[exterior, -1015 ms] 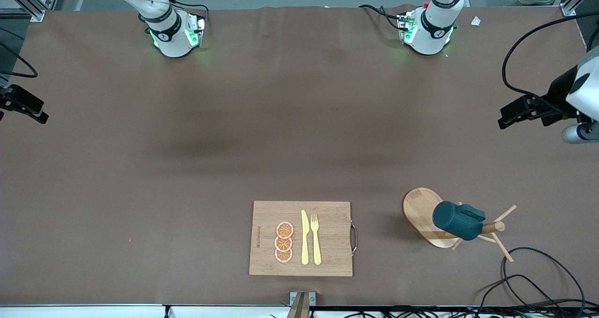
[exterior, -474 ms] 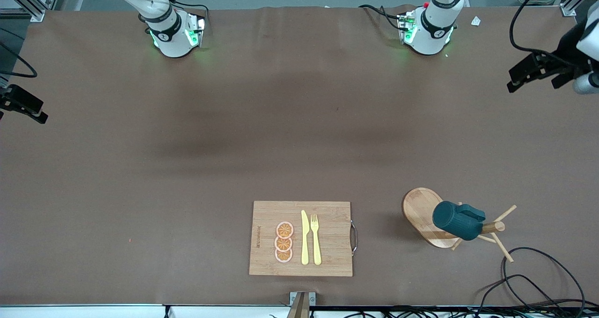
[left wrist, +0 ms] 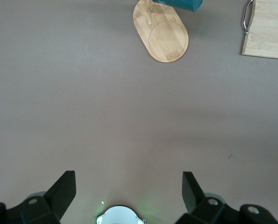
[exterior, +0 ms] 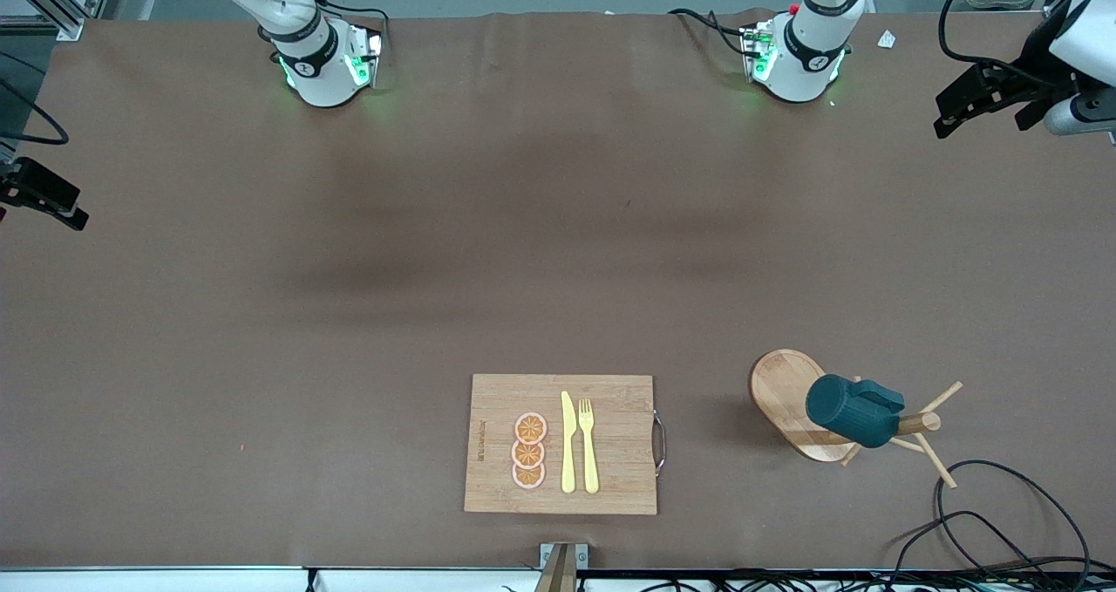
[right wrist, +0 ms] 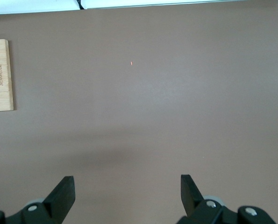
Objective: Pass cup and hang on rack
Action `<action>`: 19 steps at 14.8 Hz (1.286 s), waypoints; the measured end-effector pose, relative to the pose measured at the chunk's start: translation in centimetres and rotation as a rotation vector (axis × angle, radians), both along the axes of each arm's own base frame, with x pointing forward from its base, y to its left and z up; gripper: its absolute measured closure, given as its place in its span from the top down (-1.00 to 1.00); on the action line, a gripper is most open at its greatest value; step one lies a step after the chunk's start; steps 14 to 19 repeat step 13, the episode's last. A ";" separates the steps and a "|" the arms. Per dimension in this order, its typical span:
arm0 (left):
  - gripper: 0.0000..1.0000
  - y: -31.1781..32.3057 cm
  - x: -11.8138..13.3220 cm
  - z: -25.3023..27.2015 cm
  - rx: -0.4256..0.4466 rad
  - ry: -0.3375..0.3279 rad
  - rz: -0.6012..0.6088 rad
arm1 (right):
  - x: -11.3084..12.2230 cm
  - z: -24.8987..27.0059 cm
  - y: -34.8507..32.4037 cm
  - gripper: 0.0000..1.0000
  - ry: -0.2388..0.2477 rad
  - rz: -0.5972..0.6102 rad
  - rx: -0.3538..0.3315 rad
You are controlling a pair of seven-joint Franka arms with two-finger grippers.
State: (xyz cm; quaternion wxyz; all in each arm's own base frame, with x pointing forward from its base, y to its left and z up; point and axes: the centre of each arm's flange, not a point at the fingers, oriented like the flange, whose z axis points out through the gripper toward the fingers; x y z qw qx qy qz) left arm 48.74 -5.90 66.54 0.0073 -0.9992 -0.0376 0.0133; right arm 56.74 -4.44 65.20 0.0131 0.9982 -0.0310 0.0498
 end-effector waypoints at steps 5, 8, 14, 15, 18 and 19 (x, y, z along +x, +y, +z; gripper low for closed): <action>1.00 -0.9 -0.1 -0.1 0.003 0.001 -0.020 | -0.1 0.0 -0.6 1.00 0.002 0.005 -0.002; 1.00 -1.4 -0.2 -0.1 0.022 -0.001 -0.031 | -0.1 0.0 -0.8 1.00 0.004 0.004 -0.002; 1.00 -1.1 0.4 0.1 0.026 -0.006 -0.028 | -0.1 -0.1 -0.7 1.00 0.007 0.005 -0.001; 1.00 -1.1 0.4 0.1 0.026 -0.006 -0.028 | -0.1 -0.1 -0.7 1.00 0.007 0.005 -0.001; 1.00 -1.1 0.4 0.1 0.026 -0.006 -0.028 | -0.1 -0.1 -0.7 1.00 0.007 0.005 -0.001; 1.00 -1.1 0.4 0.1 0.026 -0.006 -0.028 | -0.1 -0.1 -0.7 1.00 0.007 0.005 -0.001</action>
